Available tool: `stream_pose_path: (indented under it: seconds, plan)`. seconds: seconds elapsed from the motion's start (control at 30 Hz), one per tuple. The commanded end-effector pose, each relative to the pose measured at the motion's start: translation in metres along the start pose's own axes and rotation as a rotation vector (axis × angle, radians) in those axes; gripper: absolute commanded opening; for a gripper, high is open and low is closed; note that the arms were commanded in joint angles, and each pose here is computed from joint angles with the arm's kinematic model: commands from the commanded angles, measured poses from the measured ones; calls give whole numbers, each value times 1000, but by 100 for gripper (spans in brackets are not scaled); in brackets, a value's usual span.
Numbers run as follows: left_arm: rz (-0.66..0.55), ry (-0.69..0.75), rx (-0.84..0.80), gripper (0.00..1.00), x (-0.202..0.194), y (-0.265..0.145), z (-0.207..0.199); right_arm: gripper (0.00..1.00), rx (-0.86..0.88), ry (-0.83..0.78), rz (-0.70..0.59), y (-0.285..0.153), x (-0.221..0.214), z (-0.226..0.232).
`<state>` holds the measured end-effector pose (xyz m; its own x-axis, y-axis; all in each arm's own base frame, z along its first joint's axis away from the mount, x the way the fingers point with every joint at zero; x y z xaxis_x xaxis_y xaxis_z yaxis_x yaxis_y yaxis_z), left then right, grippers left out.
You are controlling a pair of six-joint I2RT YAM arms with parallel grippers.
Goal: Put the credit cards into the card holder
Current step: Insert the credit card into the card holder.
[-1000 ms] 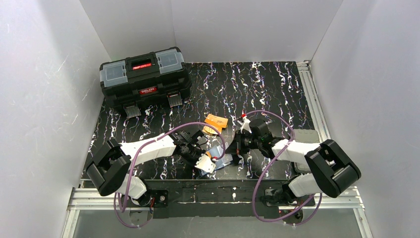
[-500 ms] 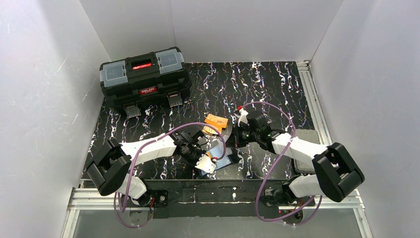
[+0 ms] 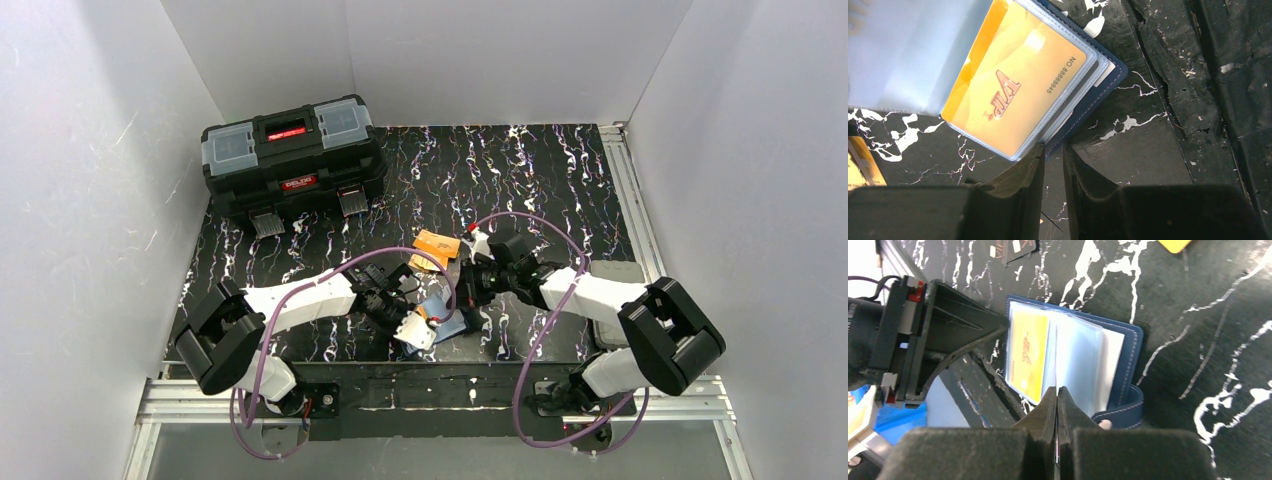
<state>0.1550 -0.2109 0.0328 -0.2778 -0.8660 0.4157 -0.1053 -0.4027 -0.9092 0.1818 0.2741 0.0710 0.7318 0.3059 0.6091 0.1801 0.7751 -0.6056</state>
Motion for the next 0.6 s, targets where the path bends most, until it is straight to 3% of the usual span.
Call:
stream_pose_path:
  seconds: [0.0,0.57]
  plan:
    - [-9,16,-4,19,5,-5,-1,1,130,-31,-27,4,7,22]
    - [11,-63,45,17,3,-23,-2,1,191,-36,38,19,1,36]
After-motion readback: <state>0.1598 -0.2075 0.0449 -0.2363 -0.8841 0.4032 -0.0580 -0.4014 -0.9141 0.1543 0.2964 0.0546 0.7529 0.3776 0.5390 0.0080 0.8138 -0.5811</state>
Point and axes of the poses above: each gripper's point midway between its finger pads, its own y axis out along the fingers, its own z axis along the line the jaws close on, x = y × z, the point moved 1 cm from there along -y, back along the fingers, and after that the axes turned 15 degrees about -y, right-handed, at the moved point
